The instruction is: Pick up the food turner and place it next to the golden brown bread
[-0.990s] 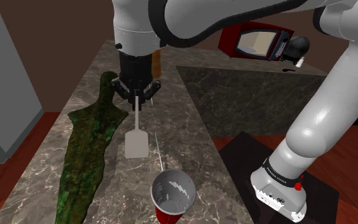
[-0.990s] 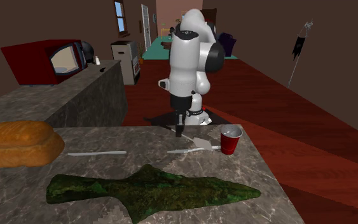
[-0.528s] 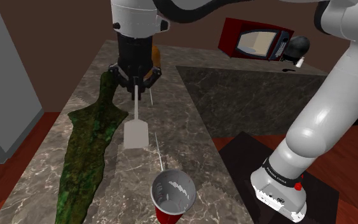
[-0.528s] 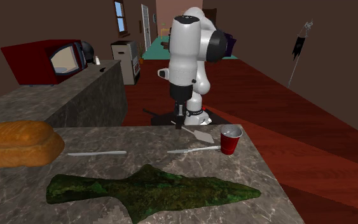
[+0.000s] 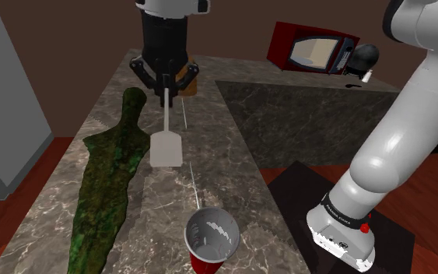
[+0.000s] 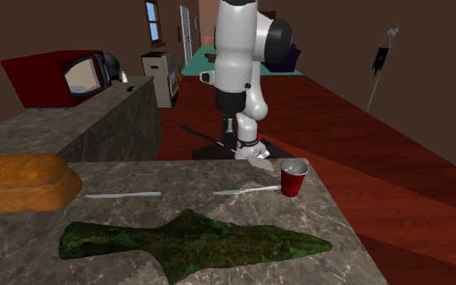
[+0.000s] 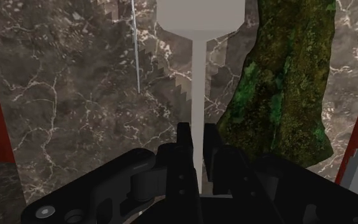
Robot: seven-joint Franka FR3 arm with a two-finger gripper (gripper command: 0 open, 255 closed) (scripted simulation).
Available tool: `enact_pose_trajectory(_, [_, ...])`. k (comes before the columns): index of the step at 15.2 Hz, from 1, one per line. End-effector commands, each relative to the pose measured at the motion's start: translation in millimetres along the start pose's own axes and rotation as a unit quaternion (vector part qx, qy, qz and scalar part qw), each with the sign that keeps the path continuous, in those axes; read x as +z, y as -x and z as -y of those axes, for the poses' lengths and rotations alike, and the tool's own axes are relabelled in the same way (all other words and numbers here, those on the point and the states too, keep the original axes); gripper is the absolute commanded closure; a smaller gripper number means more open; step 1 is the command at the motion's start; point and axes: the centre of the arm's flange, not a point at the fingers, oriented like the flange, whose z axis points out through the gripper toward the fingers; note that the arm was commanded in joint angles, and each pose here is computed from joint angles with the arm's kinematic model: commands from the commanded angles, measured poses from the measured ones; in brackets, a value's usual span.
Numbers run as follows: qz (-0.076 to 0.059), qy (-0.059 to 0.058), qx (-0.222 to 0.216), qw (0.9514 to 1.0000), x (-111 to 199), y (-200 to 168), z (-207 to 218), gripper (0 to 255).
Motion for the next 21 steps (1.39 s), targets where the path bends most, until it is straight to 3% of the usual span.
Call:
enact_pose_trajectory(1, [0.0, 0.0, 0.0, 1.0, -4, -11, -7, 255])
enact_pose_trajectory(21, [0.0, 0.0, 0.0, 1.0, 11, -244, -130, 255])
